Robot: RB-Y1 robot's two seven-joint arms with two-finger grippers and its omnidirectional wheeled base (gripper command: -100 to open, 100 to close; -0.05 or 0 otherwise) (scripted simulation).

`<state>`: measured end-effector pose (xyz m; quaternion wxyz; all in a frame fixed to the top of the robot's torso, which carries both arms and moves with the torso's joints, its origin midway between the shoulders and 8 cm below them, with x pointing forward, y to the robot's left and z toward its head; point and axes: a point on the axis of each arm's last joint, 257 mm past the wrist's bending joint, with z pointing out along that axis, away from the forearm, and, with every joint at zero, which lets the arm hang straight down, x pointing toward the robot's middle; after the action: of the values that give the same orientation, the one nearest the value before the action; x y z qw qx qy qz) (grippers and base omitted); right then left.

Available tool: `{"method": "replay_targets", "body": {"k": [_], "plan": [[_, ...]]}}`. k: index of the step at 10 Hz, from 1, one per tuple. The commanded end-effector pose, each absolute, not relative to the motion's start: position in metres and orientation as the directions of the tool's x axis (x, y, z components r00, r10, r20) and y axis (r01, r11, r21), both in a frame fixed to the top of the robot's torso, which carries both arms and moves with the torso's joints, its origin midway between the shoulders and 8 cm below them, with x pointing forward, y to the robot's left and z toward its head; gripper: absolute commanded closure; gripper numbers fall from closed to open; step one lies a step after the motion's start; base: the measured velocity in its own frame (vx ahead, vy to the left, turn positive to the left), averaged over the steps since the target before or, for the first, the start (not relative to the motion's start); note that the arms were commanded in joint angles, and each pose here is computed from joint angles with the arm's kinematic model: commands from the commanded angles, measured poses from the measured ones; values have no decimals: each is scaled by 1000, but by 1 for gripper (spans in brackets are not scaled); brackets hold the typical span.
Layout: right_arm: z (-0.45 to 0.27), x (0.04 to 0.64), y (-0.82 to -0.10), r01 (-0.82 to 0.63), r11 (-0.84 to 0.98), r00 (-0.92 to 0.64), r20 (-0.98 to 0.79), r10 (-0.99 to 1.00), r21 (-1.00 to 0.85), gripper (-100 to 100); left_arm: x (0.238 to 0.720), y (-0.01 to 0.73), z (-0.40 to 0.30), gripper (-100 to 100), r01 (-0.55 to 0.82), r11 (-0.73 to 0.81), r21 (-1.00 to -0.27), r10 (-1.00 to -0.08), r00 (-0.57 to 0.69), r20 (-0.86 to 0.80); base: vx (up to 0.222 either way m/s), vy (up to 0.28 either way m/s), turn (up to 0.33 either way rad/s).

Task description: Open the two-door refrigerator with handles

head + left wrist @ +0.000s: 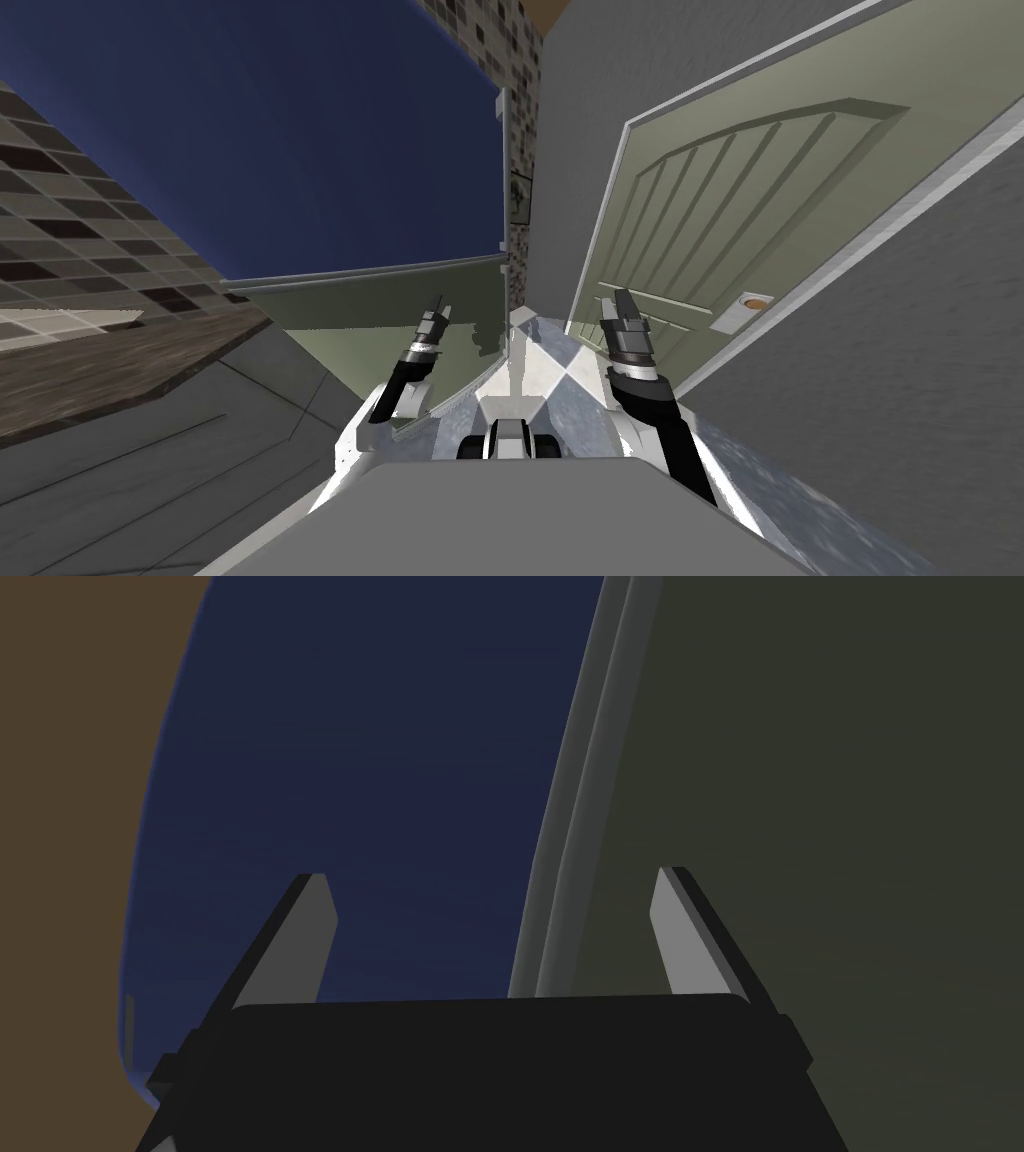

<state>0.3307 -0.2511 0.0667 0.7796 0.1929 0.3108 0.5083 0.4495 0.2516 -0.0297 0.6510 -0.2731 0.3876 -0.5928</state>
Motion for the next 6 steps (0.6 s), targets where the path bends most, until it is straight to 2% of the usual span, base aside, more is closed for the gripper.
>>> {"method": "replay_targets", "body": {"k": [1, 6], "plan": [[67, 331, -251, -673, 409, 290, -289, 912, 617, 0, 472, 247, -33, -100, 541, 138, -830, -983, -27, -182, 9, -7, -33], [67, 331, -251, -673, 409, 290, -289, 912, 617, 0, 523, 239, -49, -100, 457, 132, -880, -980, -74, -186, 10, -11, -53]]}}
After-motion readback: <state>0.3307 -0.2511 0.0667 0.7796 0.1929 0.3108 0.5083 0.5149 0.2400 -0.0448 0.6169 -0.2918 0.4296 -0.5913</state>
